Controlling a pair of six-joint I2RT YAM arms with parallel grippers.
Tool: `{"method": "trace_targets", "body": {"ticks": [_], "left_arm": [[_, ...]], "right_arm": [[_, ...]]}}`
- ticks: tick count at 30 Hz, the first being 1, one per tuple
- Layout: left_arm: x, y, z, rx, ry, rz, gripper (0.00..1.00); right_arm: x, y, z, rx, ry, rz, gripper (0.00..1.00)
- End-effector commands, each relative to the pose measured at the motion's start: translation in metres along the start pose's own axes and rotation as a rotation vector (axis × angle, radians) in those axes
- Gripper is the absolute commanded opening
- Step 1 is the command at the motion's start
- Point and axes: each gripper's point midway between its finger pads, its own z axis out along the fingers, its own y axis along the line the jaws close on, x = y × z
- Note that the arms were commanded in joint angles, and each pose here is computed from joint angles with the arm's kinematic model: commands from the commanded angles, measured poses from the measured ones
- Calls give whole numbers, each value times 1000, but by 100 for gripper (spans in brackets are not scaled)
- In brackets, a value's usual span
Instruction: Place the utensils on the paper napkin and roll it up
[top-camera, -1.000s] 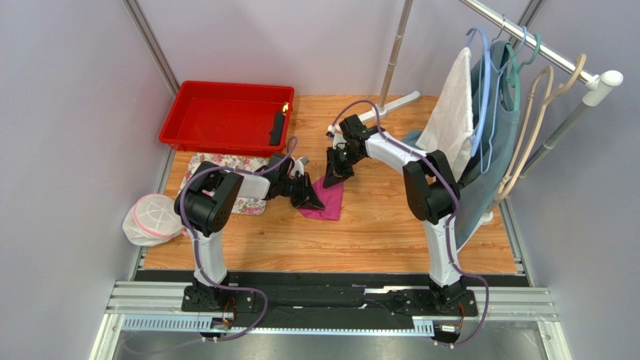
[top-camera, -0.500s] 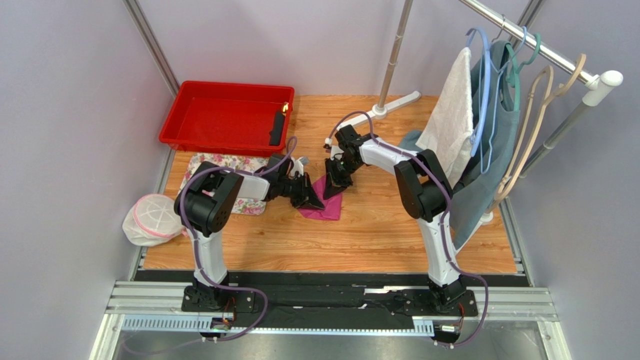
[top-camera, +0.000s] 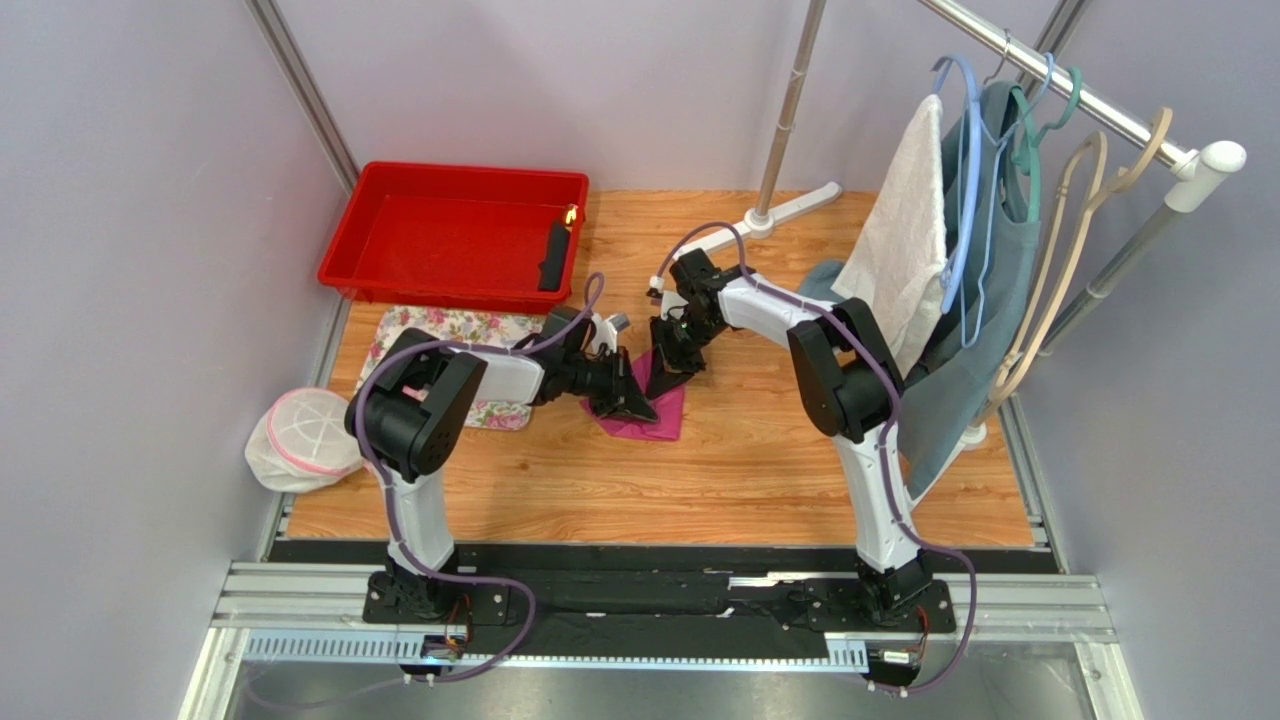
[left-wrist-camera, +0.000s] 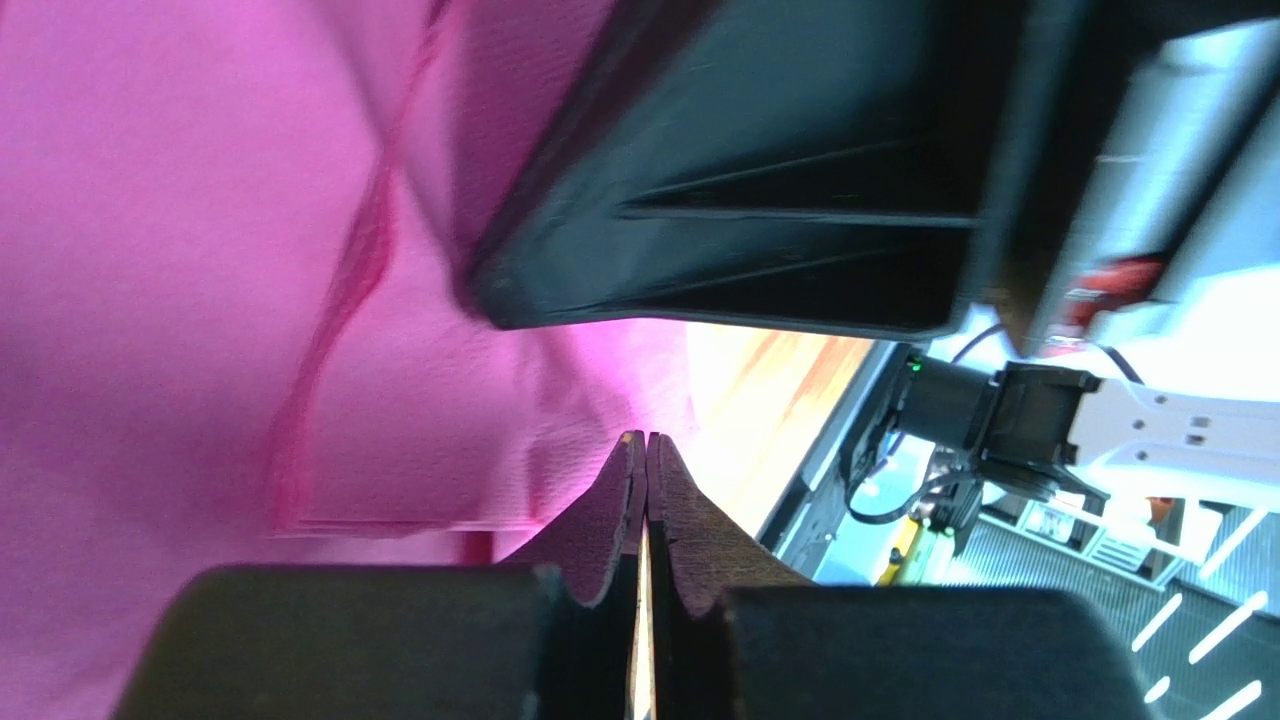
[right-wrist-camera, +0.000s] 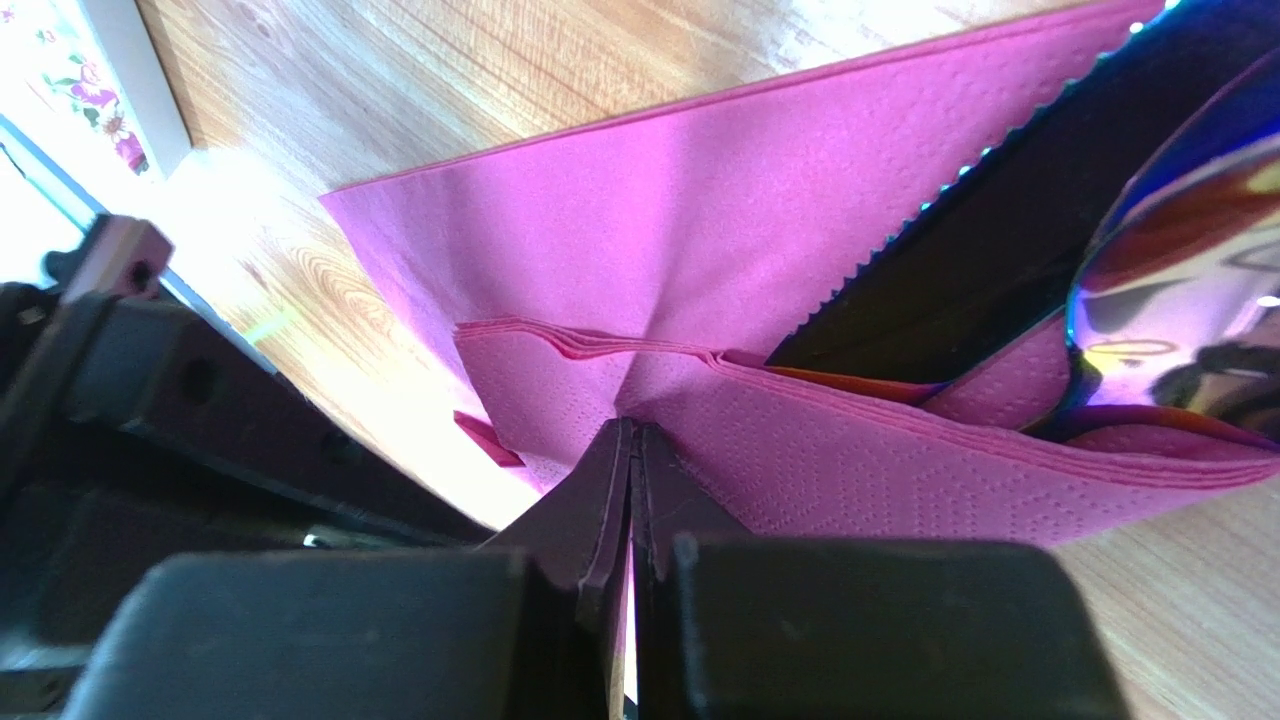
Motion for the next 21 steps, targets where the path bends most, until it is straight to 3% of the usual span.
{"method": "trace_targets", "body": {"ticks": [1,11,15,21], "left_arm": [[14,26,5,-77,44,-48,1],[23,64,9,-185,61,-132,0],[22,66,8,-187,55,-136,0],[17,63,7,-178,45,-128,0]], "right_arm": [[-9,-28,18,99,-17,-39,1],[-22,-18,9,82,-41,-64,3],[-34,10,-15,3,-91,-74,15],[-41,40,-57,-40,-166,-110,21]]}}
